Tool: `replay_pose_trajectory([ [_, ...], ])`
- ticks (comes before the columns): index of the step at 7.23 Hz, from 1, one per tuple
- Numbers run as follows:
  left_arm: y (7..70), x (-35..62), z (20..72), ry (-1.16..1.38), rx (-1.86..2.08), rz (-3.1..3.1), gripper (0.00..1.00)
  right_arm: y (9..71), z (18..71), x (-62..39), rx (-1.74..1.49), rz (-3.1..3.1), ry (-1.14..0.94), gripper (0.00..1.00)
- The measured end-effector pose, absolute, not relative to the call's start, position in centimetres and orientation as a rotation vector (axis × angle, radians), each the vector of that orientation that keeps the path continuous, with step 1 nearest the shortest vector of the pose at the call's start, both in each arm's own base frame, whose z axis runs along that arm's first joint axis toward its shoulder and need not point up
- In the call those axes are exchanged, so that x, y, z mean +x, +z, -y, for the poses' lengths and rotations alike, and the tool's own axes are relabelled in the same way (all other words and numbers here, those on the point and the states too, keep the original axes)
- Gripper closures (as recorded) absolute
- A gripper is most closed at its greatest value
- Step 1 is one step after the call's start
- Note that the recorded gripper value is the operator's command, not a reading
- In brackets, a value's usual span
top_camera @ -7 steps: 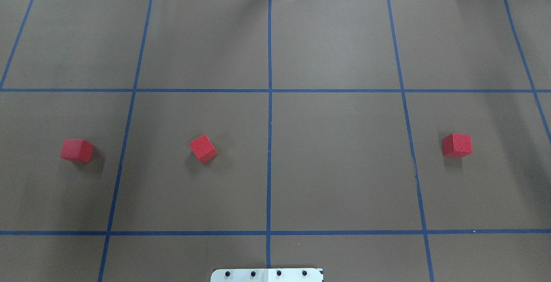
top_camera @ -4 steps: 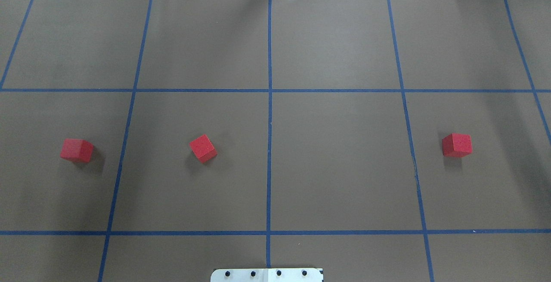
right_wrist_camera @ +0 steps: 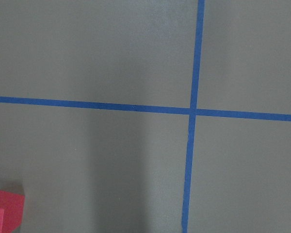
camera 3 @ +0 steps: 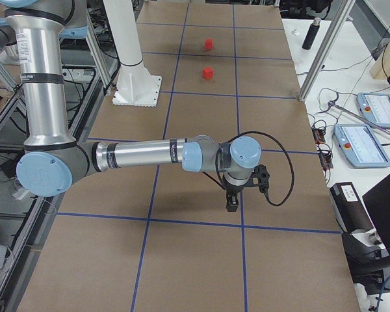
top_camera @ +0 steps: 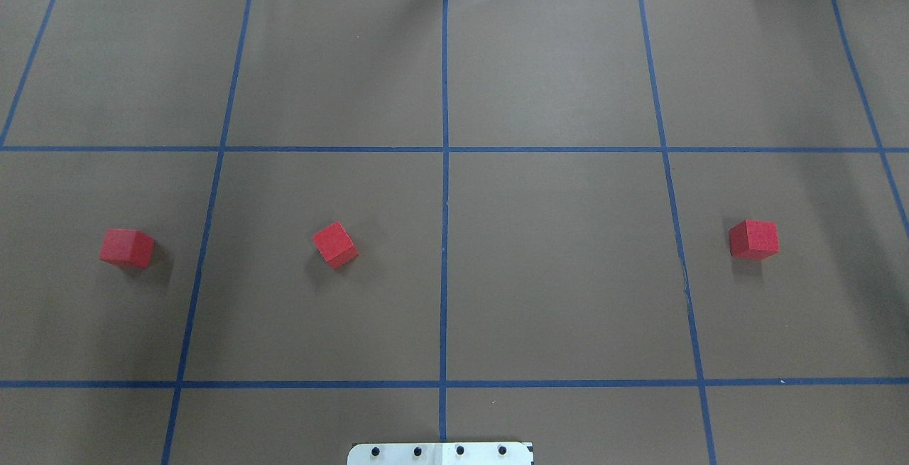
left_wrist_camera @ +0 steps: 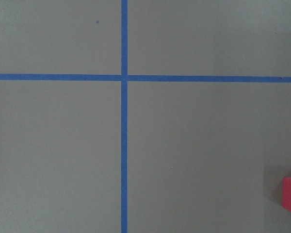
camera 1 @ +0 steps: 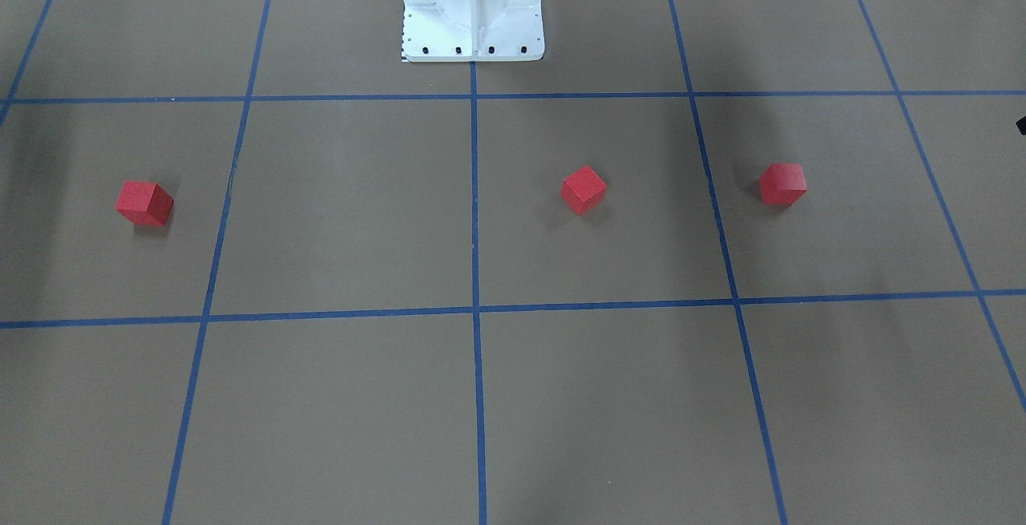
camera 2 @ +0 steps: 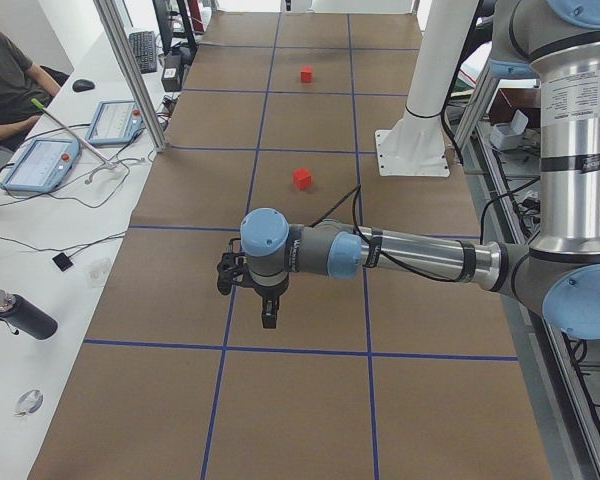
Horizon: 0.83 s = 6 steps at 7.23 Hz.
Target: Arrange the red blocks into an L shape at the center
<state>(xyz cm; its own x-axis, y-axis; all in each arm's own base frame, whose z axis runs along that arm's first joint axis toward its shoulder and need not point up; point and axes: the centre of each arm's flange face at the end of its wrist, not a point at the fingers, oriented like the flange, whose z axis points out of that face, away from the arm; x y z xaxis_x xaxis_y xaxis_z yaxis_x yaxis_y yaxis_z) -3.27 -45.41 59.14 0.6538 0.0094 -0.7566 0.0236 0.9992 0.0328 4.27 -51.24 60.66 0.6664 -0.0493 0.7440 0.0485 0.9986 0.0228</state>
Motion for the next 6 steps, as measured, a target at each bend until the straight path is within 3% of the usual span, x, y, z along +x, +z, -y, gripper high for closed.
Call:
replay_pose_trajectory([
  [3, 59.0, -3.2, 45.5, -0.004, 0.044, -0.859, 0.00, 60.3, 50.4, 3.9, -0.003, 0.896, -0.048, 0.00],
  [6, 58.1, -2.9, 45.6, 0.018, 0.081, -0.898, 0.00, 54.5, 49.7, -0.6, -0.037, 0.939, 0.015, 0.00],
])
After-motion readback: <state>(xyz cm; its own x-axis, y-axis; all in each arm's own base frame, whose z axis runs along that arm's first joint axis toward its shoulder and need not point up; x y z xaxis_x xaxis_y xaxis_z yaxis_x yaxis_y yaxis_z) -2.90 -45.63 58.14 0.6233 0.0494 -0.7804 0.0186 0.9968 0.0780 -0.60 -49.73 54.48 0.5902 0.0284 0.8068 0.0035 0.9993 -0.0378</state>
